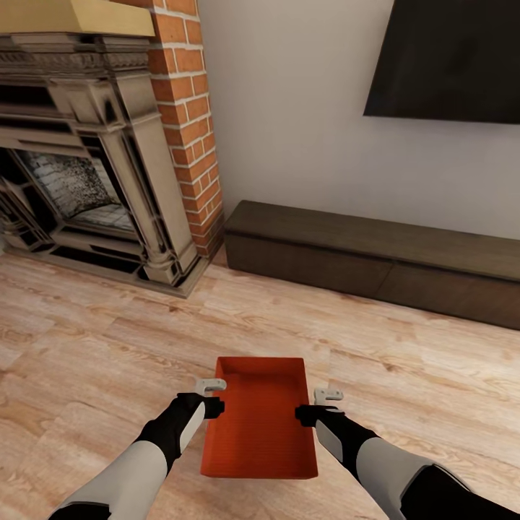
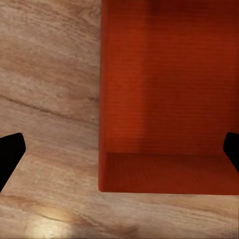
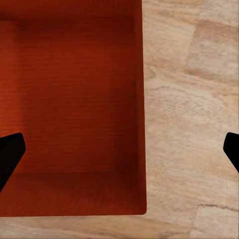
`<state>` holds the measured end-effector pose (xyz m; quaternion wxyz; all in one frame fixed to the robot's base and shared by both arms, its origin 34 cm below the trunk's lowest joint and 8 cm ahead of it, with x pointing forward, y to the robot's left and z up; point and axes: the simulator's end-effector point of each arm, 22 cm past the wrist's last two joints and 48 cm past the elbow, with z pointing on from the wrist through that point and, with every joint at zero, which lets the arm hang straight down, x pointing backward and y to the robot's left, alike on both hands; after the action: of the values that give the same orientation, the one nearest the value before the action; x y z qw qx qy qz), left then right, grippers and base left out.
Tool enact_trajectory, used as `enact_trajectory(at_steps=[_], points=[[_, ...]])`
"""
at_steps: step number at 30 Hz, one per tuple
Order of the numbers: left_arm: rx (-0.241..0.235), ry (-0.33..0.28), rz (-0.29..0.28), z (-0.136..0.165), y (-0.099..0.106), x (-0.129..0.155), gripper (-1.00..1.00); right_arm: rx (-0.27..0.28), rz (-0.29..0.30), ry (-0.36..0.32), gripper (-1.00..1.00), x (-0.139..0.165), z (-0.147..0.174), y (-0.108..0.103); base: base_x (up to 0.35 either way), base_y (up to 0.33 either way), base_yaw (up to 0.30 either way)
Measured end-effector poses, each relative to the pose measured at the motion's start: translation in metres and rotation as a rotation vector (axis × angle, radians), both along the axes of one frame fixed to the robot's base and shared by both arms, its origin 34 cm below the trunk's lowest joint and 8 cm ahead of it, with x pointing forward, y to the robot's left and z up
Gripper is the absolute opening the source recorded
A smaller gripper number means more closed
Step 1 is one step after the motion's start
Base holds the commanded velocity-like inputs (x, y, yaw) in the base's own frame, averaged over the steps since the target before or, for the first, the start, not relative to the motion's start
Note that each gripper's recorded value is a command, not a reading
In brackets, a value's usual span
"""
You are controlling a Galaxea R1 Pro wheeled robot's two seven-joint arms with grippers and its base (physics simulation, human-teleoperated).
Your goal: Move the two storage containers from the living room to the garage. In the garage, place one container on the floor and stack the other container on top of it (either order is fine).
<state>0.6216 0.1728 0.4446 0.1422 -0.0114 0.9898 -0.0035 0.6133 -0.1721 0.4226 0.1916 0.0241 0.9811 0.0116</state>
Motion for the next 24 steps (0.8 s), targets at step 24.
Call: enact_trajectory(at_steps=[24], points=[[0.0, 0.0, 0.0, -0.046, 0.0, -0.006, 1.0, -0.004, 0.005, -0.003, 1.0, -0.005, -0.046, -0.001, 0.0, 0.0, 0.0]])
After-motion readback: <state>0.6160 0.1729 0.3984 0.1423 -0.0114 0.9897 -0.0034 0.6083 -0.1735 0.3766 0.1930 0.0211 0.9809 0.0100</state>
